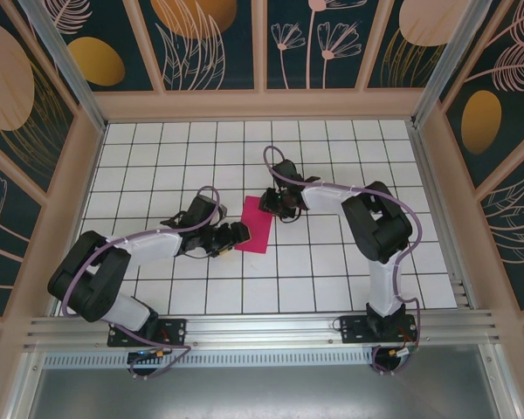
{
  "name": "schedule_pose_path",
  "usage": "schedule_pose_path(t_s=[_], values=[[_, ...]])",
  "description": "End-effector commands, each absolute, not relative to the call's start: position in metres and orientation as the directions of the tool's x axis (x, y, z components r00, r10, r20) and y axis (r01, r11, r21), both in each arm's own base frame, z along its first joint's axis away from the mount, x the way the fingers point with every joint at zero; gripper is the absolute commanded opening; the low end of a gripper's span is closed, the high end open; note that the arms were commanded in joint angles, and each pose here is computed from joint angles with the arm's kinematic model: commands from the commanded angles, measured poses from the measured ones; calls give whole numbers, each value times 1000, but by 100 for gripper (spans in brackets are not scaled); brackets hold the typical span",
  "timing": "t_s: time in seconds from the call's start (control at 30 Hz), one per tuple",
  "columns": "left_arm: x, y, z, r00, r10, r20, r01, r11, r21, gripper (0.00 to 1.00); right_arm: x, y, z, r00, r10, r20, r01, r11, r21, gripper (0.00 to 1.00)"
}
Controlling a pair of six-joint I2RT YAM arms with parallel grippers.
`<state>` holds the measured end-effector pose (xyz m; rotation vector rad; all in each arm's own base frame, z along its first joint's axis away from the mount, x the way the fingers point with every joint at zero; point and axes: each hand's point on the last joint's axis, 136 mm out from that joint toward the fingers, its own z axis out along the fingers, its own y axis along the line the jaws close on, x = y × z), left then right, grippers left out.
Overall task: Fold a paper plane with a square sheet of paper (pick it up from the middle)
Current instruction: Fold the triangle a second time at the center of the table.
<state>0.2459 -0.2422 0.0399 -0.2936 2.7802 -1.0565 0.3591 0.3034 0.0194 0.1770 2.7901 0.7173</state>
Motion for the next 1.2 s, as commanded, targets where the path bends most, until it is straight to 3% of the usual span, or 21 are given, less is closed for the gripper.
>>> schedule_pose_path(t_s=[0.0, 0.57, 0.83, 1.17], values=[[249, -250, 44, -972, -227, -65, -122, 719, -684, 76, 340, 281, -27, -974, 172, -146, 102, 913, 395, 37], [256, -268, 62, -976, -197, -89, -63, 653, -755, 70, 336, 279, -31, -976, 167, -139, 100, 914, 393, 35], [263, -285, 89, -975, -164, -147, 30, 564, -825, 58, 334, 281, -32, -978, 162, -131, 95, 906, 412, 34], [275, -301, 94, -976, -138, -170, 76, 515, -854, 57, 331, 283, -31, -982, 152, -112, 90, 897, 432, 33]])
